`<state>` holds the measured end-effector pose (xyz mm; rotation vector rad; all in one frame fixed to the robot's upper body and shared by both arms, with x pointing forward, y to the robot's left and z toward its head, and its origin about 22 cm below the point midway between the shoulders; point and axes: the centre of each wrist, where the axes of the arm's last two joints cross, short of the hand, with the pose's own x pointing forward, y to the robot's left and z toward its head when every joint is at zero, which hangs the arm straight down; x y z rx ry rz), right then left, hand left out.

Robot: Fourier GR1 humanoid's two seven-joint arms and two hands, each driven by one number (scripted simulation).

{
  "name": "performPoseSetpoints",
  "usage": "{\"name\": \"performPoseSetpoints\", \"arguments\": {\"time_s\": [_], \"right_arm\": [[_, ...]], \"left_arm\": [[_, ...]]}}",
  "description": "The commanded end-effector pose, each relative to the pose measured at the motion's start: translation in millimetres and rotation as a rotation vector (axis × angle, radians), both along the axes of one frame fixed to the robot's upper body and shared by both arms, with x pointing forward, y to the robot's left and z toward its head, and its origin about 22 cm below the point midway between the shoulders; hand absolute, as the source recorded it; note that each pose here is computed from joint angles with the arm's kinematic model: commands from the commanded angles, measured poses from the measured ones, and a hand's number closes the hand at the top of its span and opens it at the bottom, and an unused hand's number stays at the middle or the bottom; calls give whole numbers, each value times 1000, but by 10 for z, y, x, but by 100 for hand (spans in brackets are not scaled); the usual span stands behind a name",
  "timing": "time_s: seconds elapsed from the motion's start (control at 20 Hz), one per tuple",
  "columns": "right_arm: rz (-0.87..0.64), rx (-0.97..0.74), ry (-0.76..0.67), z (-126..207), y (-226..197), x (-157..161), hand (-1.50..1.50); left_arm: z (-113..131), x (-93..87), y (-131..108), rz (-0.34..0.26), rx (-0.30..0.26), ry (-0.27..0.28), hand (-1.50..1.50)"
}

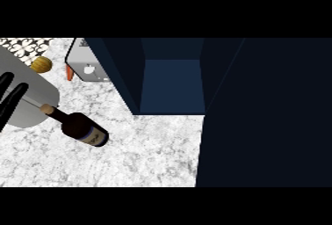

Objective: Pick up the wine, place it into the cabinet and close the cabinet

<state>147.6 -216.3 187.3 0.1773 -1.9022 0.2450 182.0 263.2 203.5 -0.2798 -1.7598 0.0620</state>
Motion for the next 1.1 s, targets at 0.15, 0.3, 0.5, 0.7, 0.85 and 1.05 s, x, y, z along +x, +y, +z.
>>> {"name": "performPoseSetpoints", "arguments": {"time_s": [0.15, 0.3, 0.5, 0.7, 0.85, 1.05], "right_arm": [[1, 36, -33, 238, 139, -153, -150], [15, 19, -28, 224, -41, -242, -150], [19, 18, -49, 282, -7, -201, -150], [22, 27, -36, 290, -24, -297, -150], [39, -4, -40, 361, -4, -321, -150], [27, 42, -37, 206, 102, -279, -150]], "left_arm": [[-45, -32, 260, 3, -28, -21, -150], [-44, 83, 316, 12, -50, -10, -150], [-195, 304, 535, 34, -52, 46, -150], [-391, 254, 504, 17, -51, 90, -150], [-553, 251, 649, 11, -39, 110, -150], [-785, 312, 771, -26, -34, 146, -150]]}}
